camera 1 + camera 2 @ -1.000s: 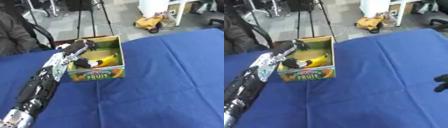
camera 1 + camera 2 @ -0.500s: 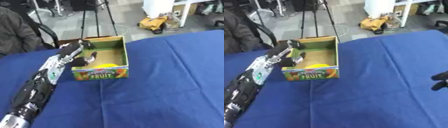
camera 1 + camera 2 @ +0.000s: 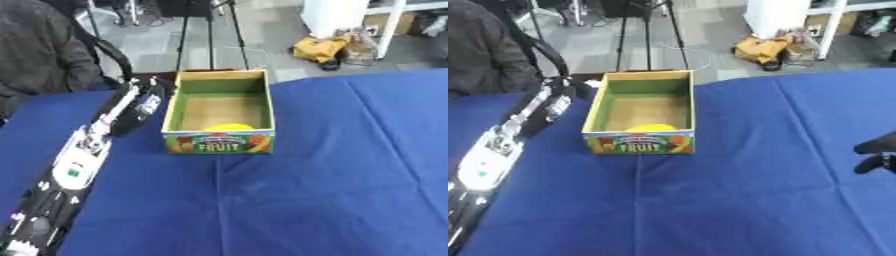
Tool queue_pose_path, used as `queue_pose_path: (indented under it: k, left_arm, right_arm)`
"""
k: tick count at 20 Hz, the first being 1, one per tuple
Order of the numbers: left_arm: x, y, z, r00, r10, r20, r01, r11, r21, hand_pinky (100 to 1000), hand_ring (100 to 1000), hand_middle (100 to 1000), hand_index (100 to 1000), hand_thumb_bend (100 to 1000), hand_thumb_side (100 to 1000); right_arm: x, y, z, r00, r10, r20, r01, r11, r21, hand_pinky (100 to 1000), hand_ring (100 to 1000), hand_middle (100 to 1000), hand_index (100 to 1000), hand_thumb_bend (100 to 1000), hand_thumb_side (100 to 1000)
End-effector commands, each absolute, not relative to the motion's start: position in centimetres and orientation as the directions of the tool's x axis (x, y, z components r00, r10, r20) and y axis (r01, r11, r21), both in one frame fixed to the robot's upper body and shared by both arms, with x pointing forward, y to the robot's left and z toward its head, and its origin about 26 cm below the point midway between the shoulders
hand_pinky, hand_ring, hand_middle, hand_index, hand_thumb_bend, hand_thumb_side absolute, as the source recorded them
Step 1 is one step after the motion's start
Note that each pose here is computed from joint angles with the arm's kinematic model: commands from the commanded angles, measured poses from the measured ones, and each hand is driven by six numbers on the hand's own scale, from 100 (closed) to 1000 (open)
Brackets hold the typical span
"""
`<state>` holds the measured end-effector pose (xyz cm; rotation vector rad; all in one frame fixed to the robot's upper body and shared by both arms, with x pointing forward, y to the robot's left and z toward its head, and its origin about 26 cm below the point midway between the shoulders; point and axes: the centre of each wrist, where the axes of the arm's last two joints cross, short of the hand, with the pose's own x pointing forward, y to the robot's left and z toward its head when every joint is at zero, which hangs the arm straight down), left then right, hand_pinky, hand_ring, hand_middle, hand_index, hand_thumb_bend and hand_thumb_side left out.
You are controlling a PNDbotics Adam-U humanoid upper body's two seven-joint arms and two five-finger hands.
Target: Pick up objects on the table and place them in the box.
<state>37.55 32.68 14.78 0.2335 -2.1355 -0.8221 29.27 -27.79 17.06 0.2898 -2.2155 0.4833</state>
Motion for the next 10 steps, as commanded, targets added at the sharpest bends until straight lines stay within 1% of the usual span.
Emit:
queue_pose_path:
  k: [1,2,3,7,10]
  left_arm:
    - [35.6,32.8,16.6,-0.675,-0.307,0.671,0.189,0.807,0.560,731,639,602,755,157,989]
    - [35.0,32.8,16.4,-0.666,-0.278,0.693,0.220,0.814,0.538,731,638,604,754,202,1000]
    - [34.5,32.8,16.2,-0.655,-0.253,0.712,0.242,0.823,0.515,730,636,600,753,170,993]
    - [33.0,33.0,15.3,-0.613,-0.178,0.770,0.275,0.865,0.419,726,626,591,747,187,995]
    - [32.3,32.8,14.7,-0.580,-0.152,0.800,0.278,0.886,0.370,725,624,589,746,190,1000]
  right_arm:
    - [29.2,-28.3,17.4,-0.638,-0.023,0.770,-0.341,0.905,-0.255,532,667,558,641,100,667]
    - [29.2,-28.3,17.3,-0.636,-0.022,0.771,-0.339,0.906,-0.254,532,667,557,642,100,600]
    - [29.2,-28.3,17.2,-0.635,-0.020,0.773,-0.338,0.906,-0.254,532,667,558,642,100,669]
    - [29.3,-28.3,17.1,-0.631,-0.018,0.776,-0.335,0.908,-0.252,532,667,558,644,100,672]
    - [29.3,-28.3,17.0,-0.630,-0.017,0.777,-0.336,0.908,-0.252,532,667,557,644,100,673]
